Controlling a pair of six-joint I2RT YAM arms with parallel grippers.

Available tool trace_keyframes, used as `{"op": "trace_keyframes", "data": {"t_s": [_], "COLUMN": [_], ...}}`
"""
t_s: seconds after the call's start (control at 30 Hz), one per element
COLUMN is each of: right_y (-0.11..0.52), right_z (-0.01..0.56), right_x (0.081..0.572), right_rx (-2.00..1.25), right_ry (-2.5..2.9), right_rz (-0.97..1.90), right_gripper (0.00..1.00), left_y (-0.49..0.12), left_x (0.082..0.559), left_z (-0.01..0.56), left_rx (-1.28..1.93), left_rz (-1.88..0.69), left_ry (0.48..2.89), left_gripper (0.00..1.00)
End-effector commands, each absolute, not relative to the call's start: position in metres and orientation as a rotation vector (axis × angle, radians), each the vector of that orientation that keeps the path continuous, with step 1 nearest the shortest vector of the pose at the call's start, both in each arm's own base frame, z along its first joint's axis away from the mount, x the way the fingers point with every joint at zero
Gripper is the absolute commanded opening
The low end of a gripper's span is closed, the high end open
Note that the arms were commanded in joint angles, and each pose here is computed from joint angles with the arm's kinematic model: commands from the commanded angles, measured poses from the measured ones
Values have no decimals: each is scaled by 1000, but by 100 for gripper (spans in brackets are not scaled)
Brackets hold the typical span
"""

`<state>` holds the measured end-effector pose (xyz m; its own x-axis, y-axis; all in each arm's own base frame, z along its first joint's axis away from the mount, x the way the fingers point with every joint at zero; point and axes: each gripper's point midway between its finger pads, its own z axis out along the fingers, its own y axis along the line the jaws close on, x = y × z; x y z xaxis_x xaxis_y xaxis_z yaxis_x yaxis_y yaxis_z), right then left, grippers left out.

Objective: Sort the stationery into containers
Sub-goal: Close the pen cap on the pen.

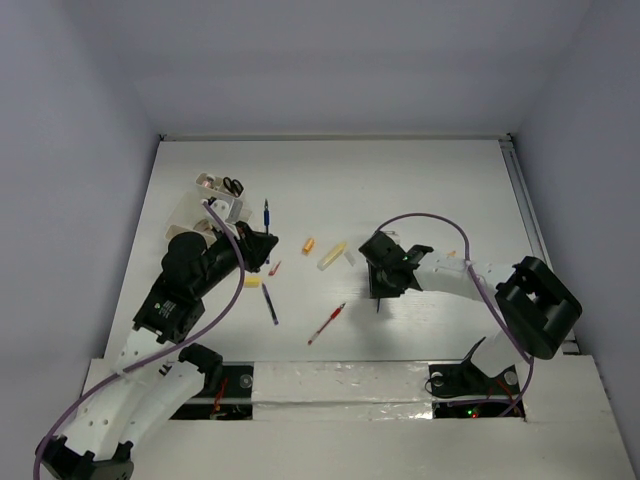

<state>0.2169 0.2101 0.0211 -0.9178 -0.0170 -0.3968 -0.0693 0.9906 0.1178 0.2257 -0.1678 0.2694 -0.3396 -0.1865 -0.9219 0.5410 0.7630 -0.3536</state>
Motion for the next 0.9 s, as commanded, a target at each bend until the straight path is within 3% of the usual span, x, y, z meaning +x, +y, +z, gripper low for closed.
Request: {"op": "trace_keyframes", "data": {"t_s": [0.0,0.07,0.13,0.33,0.53,0.7,0.87], "right_y": [219,217,216,223,223,216,219], "right_z": [29,28,28,28,21,14,43], "right_x": [220,218,215,206,209,214,236], "right_rx": [-59,-65,-64,-97,-98,-101,-127], "right_ry": [2701,2706,2711,2734,2740,2730,2609], "right_rz": [237,238,240,269,243,176,178], "right_gripper": [33,45,47,30,29,4,0], "left_y": [-169,-169,-170,-170,-170,-170,-179], "left_x": [228,228,227,227,227,228,224], "left_z": [278,277,277,278,278,276,273], "left_rx": [293,293,295,297,297,296,343], "left_rz": [-763,-765,-768,-767,-770,-769,-815], "left_ry": [1733,1736,1735,1731,1731,1739,1742], "left_gripper": [0,0,0,0,0,0,0]}}
